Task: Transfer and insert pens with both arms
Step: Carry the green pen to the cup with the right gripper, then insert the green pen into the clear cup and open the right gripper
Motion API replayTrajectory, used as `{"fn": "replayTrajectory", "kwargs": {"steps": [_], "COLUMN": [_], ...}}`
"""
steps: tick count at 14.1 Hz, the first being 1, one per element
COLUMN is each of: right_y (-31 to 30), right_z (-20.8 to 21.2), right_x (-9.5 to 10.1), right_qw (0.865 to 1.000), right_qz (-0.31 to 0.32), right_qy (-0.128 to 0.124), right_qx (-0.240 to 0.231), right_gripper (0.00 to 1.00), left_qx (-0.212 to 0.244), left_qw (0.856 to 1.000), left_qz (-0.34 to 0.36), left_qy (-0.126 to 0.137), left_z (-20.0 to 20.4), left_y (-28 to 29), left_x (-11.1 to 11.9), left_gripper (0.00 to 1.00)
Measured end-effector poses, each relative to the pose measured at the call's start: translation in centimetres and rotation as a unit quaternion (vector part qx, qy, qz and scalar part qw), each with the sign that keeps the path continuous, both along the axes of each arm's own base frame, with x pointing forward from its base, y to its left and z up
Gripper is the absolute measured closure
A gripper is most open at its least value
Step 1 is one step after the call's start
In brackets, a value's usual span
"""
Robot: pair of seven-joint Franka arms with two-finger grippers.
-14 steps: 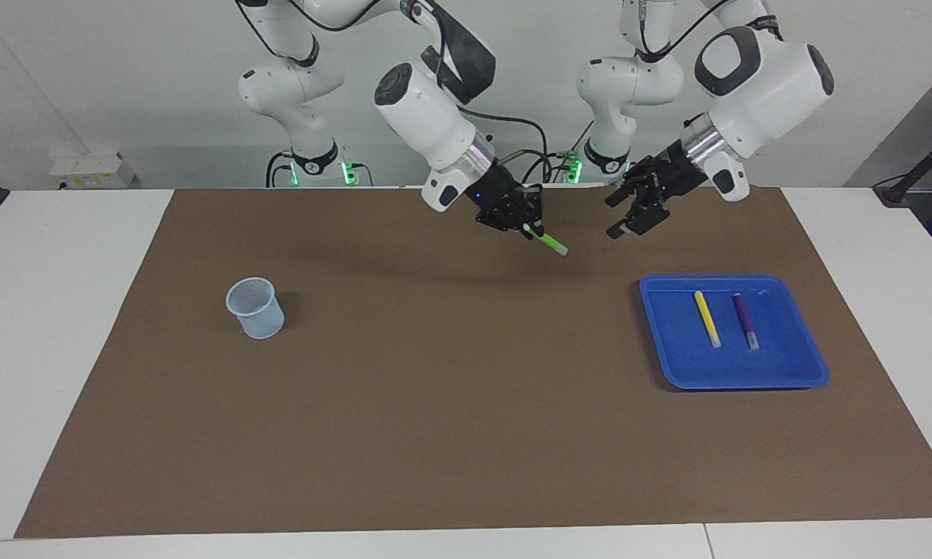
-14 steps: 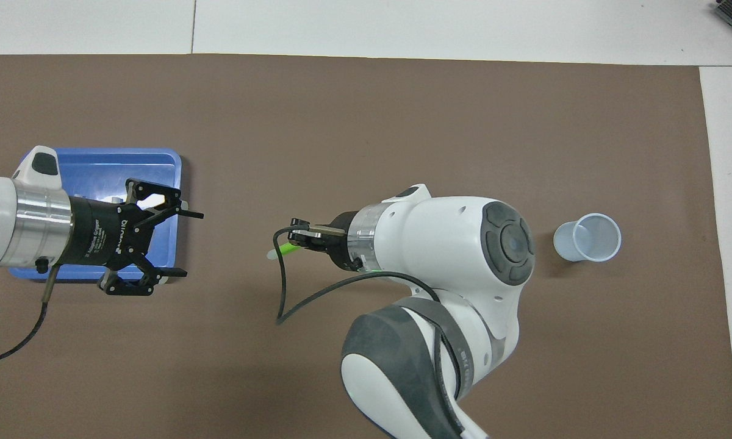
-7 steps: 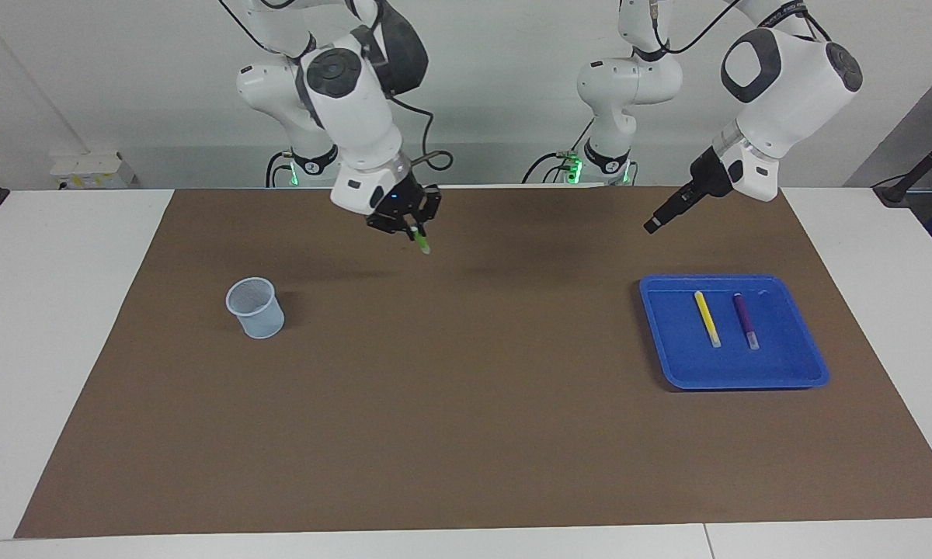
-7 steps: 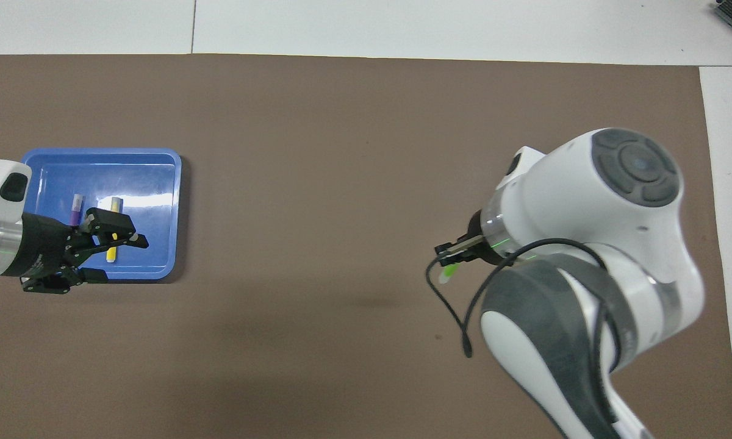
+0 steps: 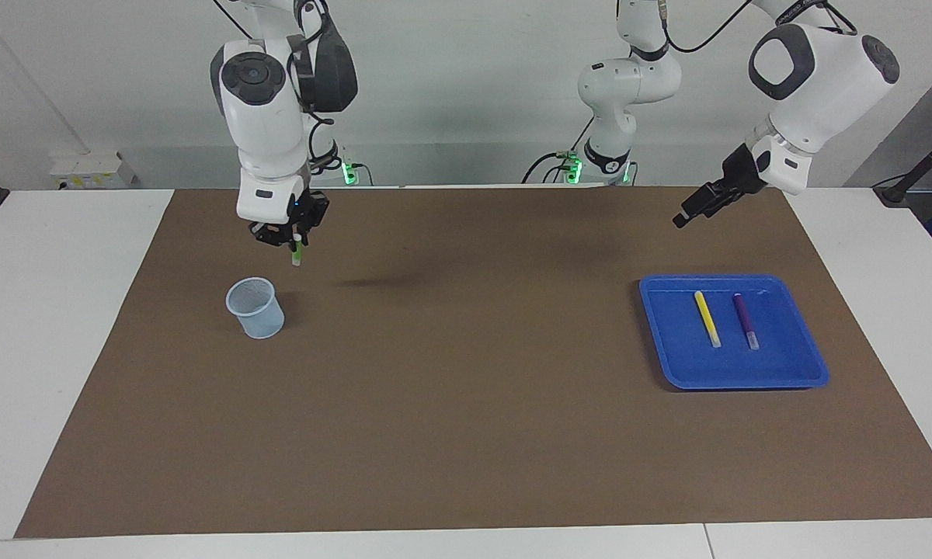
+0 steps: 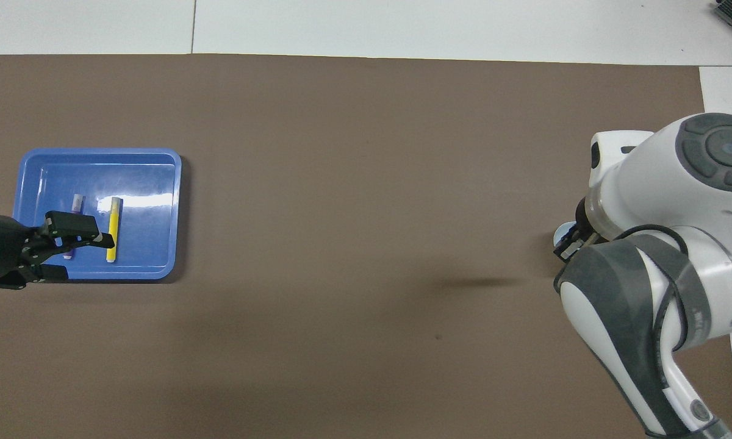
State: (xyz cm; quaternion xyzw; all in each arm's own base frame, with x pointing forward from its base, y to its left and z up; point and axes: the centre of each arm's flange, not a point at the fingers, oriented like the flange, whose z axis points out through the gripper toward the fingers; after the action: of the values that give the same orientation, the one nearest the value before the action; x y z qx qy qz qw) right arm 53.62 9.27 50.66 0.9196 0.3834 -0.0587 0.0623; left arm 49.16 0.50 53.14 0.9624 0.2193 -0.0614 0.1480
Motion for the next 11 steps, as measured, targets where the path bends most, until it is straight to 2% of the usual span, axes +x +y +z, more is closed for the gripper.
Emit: {"fn": "replayTrajectory", "kwargs": {"steps": [7,9,11], "right_y": [-3.0,-5.4,-7.0], "right_z": [-0.8,-1.7,-2.4], "right_x": [1.4,1.6,1.6], "right_qw": [0.992,0.992,0.993], "right_qz": [0.124,0.124,0.114], "right_qy": [-0.028,-0.03,-0.028], "right_qx": [-0.013,-0.012,-0.012], "right_gripper": [0.81,0.81,0.81], "left_qx": [0.001,0.009,0.041], "left_qw": [0.999,1.0,0.999], "left_qz": [0.031,0.02,-0.025], "left_qy": [0.01,0.005,-0.013], "left_z": [0.3,0.2,-0.4], "left_y": [0.8,0.9,1.7], "left_x": [0.5,0.6,1.0], "left_gripper": [0.0,0.0,0.0]}}
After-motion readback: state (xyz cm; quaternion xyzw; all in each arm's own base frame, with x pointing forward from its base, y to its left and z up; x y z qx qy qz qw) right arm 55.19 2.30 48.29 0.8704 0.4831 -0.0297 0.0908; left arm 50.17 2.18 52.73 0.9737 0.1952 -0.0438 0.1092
